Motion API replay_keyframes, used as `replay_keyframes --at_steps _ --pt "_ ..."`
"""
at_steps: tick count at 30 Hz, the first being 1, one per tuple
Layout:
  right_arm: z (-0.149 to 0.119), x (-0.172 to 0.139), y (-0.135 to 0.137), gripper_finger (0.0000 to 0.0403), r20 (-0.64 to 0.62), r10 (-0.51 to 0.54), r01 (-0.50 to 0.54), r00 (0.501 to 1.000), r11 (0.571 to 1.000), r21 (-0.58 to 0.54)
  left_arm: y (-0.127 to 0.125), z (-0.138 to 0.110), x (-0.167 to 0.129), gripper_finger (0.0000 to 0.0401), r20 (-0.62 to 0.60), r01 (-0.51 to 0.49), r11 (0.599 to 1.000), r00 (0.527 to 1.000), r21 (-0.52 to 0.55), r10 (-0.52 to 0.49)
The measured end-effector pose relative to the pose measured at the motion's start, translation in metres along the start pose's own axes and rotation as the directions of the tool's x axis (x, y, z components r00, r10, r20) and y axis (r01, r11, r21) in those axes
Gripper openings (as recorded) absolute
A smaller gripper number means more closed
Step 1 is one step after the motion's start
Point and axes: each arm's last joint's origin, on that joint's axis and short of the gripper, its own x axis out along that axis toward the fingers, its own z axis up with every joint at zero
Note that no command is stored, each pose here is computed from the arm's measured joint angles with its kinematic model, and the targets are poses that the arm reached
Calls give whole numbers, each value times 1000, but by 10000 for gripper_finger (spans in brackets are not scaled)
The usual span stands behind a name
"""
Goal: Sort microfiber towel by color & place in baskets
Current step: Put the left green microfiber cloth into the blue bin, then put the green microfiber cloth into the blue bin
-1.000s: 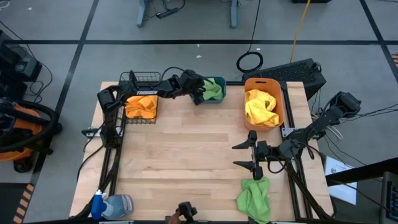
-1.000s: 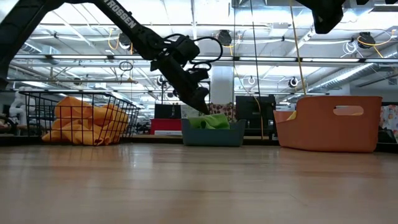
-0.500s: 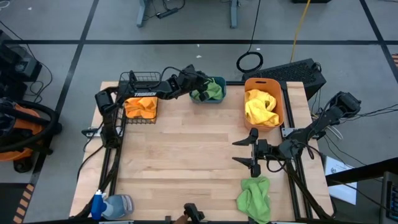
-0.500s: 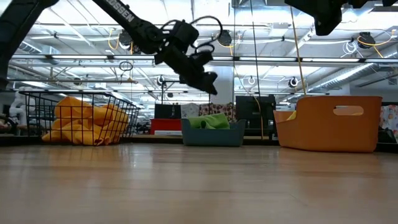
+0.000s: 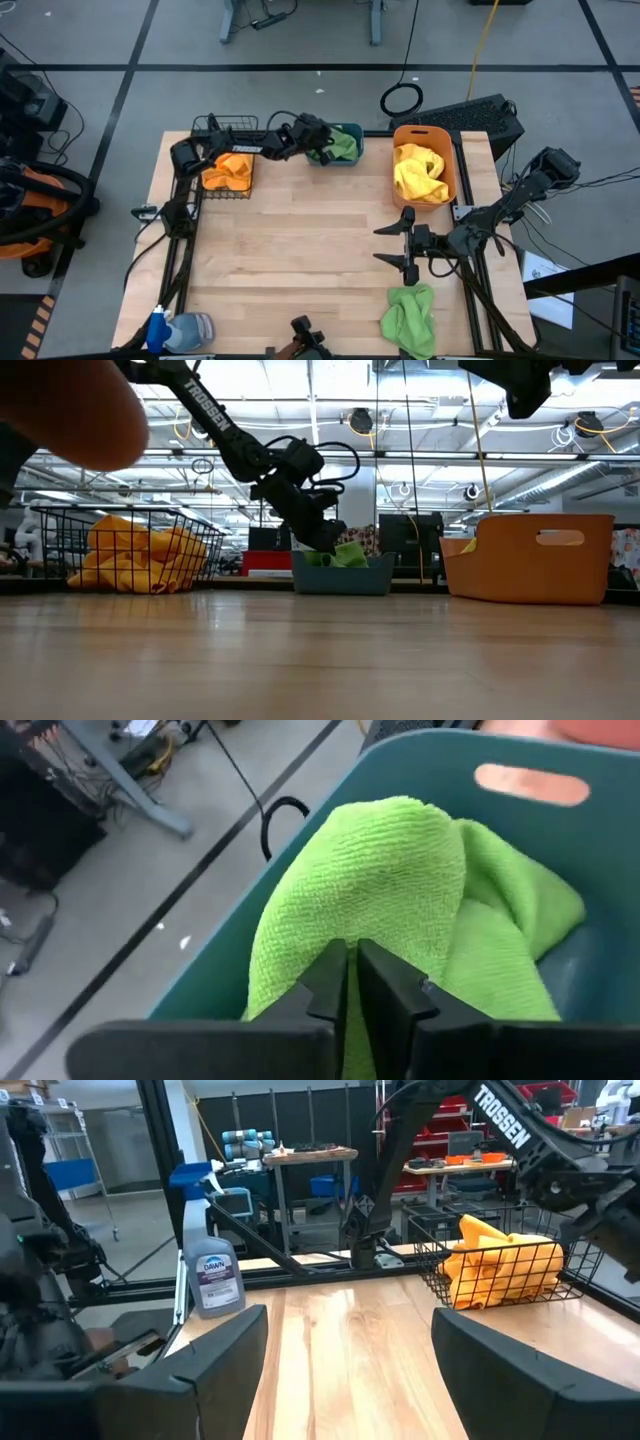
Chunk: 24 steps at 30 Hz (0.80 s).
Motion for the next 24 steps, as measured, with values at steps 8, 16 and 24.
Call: replay_keyframes --at_steps 8,16,24 --pt "-2 0 0 274 -16 -2 2 1000 1000 9 1 2 -5 38 -17 21 1000 1000 -13 -21" --pt "-2 0 0 274 -20 -2 3 1000 1000 6 -3 12 -25 38 -56 -62 998 997 -25 61" --pt "-2 0 0 274 -16 -2 2 1000 1000 18 9 -11 -18 38 -232 -57 998 971 -27 49"
